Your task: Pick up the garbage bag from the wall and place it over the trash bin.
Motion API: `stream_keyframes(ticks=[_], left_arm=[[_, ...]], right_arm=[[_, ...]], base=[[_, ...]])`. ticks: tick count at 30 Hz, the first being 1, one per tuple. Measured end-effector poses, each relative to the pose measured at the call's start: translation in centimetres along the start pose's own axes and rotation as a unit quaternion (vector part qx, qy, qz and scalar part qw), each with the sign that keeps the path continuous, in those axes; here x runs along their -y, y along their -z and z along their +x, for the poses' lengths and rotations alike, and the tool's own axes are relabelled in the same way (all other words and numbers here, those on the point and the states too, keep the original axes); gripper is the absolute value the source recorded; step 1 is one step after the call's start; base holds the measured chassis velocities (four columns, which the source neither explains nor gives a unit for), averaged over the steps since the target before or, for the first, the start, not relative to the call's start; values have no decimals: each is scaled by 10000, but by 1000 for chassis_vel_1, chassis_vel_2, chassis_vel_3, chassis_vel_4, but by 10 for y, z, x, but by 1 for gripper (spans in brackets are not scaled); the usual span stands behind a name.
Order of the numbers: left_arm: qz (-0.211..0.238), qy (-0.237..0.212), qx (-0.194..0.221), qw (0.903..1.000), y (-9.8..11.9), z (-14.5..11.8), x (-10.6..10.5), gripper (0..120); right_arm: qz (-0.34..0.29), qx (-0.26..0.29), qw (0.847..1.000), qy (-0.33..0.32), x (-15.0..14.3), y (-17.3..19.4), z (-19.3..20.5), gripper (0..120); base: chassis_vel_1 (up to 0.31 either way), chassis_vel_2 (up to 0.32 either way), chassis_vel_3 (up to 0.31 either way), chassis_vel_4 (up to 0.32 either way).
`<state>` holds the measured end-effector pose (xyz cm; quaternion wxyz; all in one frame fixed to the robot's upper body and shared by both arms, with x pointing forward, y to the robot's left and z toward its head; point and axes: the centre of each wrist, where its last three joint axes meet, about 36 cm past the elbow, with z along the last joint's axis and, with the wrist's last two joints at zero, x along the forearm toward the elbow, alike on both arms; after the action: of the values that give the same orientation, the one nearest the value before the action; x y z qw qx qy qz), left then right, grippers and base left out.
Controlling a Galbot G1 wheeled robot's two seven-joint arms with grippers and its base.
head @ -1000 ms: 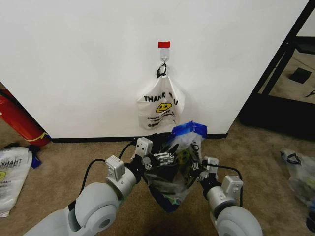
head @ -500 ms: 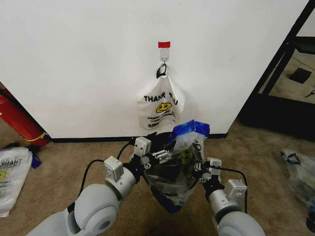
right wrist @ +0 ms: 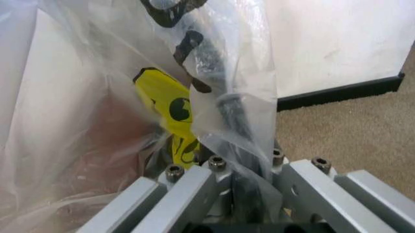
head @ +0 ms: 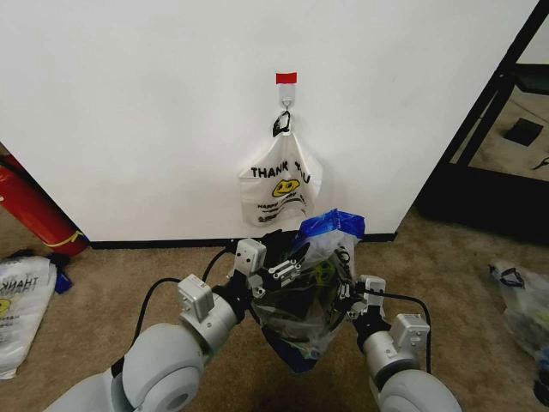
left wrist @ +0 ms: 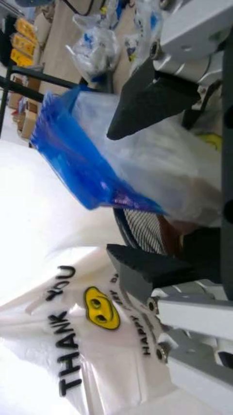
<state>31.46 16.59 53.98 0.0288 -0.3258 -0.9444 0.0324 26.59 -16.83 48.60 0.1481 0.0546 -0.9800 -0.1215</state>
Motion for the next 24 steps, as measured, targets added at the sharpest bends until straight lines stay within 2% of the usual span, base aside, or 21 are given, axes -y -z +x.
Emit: stream_keyframes(ticks=[7,12,17,19,24], left_arm=[[-60,4,-52,10000,-3,-8,-3,62],[-61,-3,-57,10000,-3,-12,-5,55],[-34,-11,-86,10000,-4,-13,-5,34],[-31,-12,-89,10000,-4,-14,-5,30],[-23,0,-71,10000,-3,-14,-5,10]], right_arm=[[-38,23,10000,8,0,2,1,0],[-56,24,10000,20,0,3,0,0],[-66,13,10000,18,1,4,0,0],[-66,15,10000,18,1,4,0,0],[-69,12,10000,24,0,4,0,0]], base=[[0,0,0,0],[0,0,0,0],[0,0,0,0],[0,0,0,0],[0,0,0,0]])
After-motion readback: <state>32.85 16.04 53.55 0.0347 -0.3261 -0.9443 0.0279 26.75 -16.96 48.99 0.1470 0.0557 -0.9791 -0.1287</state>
